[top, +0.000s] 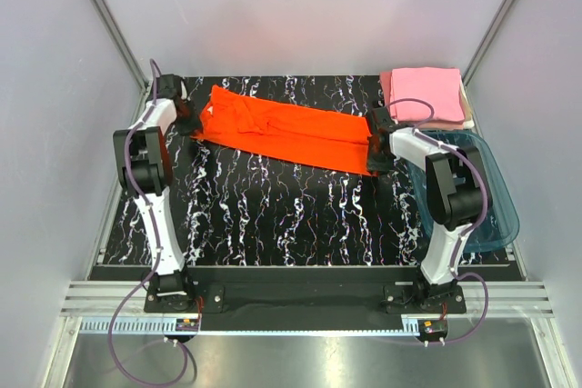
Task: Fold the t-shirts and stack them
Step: Fold the tshirt
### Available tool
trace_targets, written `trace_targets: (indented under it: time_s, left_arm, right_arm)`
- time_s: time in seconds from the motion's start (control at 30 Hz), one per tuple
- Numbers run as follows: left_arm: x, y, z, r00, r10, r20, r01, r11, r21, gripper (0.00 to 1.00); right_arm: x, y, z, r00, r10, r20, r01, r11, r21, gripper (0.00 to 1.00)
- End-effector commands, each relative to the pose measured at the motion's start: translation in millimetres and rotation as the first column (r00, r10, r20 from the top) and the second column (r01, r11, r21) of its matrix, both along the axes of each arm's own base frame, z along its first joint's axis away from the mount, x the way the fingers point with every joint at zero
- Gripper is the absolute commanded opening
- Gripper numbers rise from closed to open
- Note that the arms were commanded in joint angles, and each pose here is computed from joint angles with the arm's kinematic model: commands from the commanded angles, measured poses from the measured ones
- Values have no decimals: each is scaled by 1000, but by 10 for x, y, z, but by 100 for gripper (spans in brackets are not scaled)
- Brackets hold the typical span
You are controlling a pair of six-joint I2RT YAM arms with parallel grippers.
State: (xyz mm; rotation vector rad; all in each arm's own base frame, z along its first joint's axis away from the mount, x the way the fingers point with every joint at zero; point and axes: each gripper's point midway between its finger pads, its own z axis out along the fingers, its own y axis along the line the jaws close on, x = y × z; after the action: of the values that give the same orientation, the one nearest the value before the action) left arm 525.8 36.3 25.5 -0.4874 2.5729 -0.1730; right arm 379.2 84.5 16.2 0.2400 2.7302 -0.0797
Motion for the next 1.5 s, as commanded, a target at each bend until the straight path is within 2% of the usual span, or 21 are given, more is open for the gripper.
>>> trace_targets:
  time_s: [0.0,0.17,0.23,0.27,0.4,0.43,0.47,0.53,0.6,0.63,0.7,0.73,0.77,0.8,0.83,0.9,1.03,1.13,1.23,1.43,1.47]
  left_arm:
    - [218,312,-64,999,40,27,-42,998,52,35]
    - [671,344,137,991,-26,130,22,999,31,35]
    - [648,289,286,992,-29,121,28,1000,6,35]
    - [631,256,523,988,-29,149,30,1000,-7,35]
    - [401,93,1169,976,-19,218,20,1000,-2,36]
    - [290,47,1174,979,-9,206,12,1000,-13,36]
    - [207,-72,1552,963,6,270,5,999,-39,36]
    - [116,-280,1824,936,4,351,24,997,-75,37]
    - [-116,-707,2077,900,28,435,69,976,-204,37]
    - [-321,-846,1795,923,62,379,50,959,-279,37]
    - [-473,-1154,2080,894,150,423,56,898,-437,32]
    - [-638,-1349,1884,915,151,373,41,888,-458,32]
    - [-786,-1678,1989,913,132,387,81,869,-487,32]
    - [-813,-1826,2022,900,145,411,90,860,-501,32]
    - [-960,-1979,1827,917,151,370,72,849,-524,32]
    - [-1151,-2460,1890,915,167,368,97,793,-602,37]
    - [-1552,-3268,1627,933,130,335,115,777,-619,40]
    - [-1637,-3690,1391,955,129,265,83,745,-661,39]
    - [-1704,-3996,1169,969,155,193,21,726,-687,39]
    - [-1670,-4295,793,969,198,146,-45,724,-688,41]
    - [-1646,-4357,808,967,213,138,-50,694,-718,41]
  right_arm:
    - [-93,107,127,1000,2,7,-2,998,68,26]
    - [-109,322,438,998,-27,55,15,978,207,30]
    - [-92,339,586,995,-37,88,16,973,230,34]
    - [-71,341,735,991,-39,125,8,970,242,34]
    - [-29,200,1128,973,-77,218,25,973,230,35]
    - [-37,171,1225,969,-82,233,28,973,227,36]
    - [-53,153,1374,959,-88,269,24,973,231,36]
    - [-104,144,1504,950,-92,299,18,970,242,36]
    - [-174,142,1673,935,-105,338,11,963,269,36]
    - [-212,140,1668,934,-107,342,10,962,272,37]
    - [-258,130,1762,923,-122,365,13,957,289,37]
    - [-259,120,1803,919,-130,372,17,956,292,37]
    - [-277,116,1895,910,-131,394,9,955,295,38]
    - [-284,97,1956,902,-134,410,10,956,292,38]
    - [-297,76,2026,895,-138,423,10,957,291,38]
    - [-351,36,2201,873,-145,466,2,956,294,39]
    - [-502,72,2396,848,-151,508,-35,941,337,39]
    - [-588,77,2476,836,-150,528,-54,935,351,39]
    - [-640,68,2496,832,-147,534,-59,935,350,40]
    - [-717,31,2556,819,-155,553,-61,934,351,40]
    - [-724,34,2559,818,-153,554,-63,934,352,39]
